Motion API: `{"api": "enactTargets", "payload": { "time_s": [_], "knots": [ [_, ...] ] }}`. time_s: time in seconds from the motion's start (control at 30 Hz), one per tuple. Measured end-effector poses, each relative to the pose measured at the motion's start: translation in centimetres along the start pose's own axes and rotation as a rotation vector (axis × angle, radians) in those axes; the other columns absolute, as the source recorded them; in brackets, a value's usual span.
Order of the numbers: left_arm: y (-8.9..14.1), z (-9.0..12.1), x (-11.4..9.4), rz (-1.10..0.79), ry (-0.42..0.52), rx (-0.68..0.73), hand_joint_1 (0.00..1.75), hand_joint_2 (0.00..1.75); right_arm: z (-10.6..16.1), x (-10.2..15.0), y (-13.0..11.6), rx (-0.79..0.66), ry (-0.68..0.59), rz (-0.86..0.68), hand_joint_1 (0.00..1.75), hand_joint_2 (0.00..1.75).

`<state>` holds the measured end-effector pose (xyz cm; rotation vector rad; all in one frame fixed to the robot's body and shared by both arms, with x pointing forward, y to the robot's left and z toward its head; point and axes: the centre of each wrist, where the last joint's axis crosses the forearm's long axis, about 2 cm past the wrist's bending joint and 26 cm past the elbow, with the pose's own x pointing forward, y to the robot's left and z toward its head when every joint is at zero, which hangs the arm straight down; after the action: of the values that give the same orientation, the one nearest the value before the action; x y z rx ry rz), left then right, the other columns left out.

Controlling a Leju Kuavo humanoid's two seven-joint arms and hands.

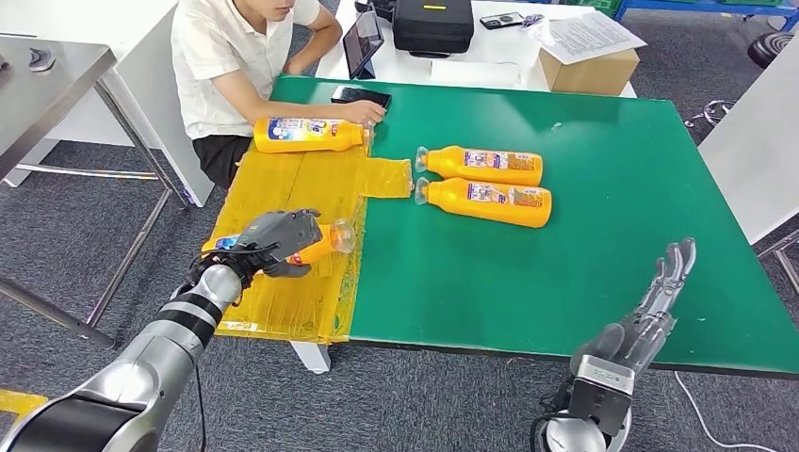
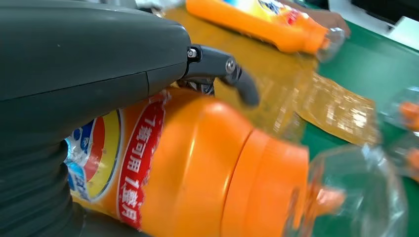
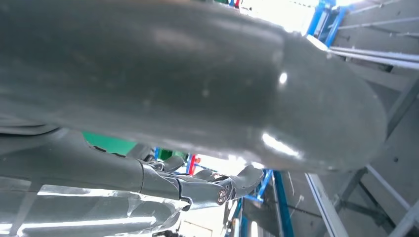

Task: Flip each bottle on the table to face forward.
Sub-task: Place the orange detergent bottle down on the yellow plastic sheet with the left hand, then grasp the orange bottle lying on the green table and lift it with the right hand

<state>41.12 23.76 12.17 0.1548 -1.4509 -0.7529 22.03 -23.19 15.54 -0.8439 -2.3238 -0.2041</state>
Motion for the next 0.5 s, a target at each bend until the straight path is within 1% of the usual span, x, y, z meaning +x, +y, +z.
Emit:
{"api": "enactTargets", "payload": {
  "time_s": [0.13, 0.3, 0.43, 0.5],
  "knots": [
    [-0.5, -0.2, 0.2, 0.051, -0.014, -0.029, 0.00, 1.75, 0.7, -0.1, 0.6, 0.035, 0.016, -0.012, 0.00, 0.00],
    [-2.1, 0.1, -0.3, 0.099, 0.026, -0.137, 0.00, 1.75, 1.5, -0.5, 1.0, 0.067, 0.035, -0.012, 0.00, 0.00],
    [-2.4, 0.2, -0.4, 0.107, 0.034, -0.161, 0.00, 1.75, 1.7, -0.7, 1.2, 0.081, 0.041, -0.009, 0.00, 0.00],
    [-2.5, 0.1, -0.4, 0.101, 0.033, -0.172, 0.00, 1.75, 1.7, -0.8, 1.2, 0.085, 0.042, -0.008, 0.00, 0.87]
  ]
}}
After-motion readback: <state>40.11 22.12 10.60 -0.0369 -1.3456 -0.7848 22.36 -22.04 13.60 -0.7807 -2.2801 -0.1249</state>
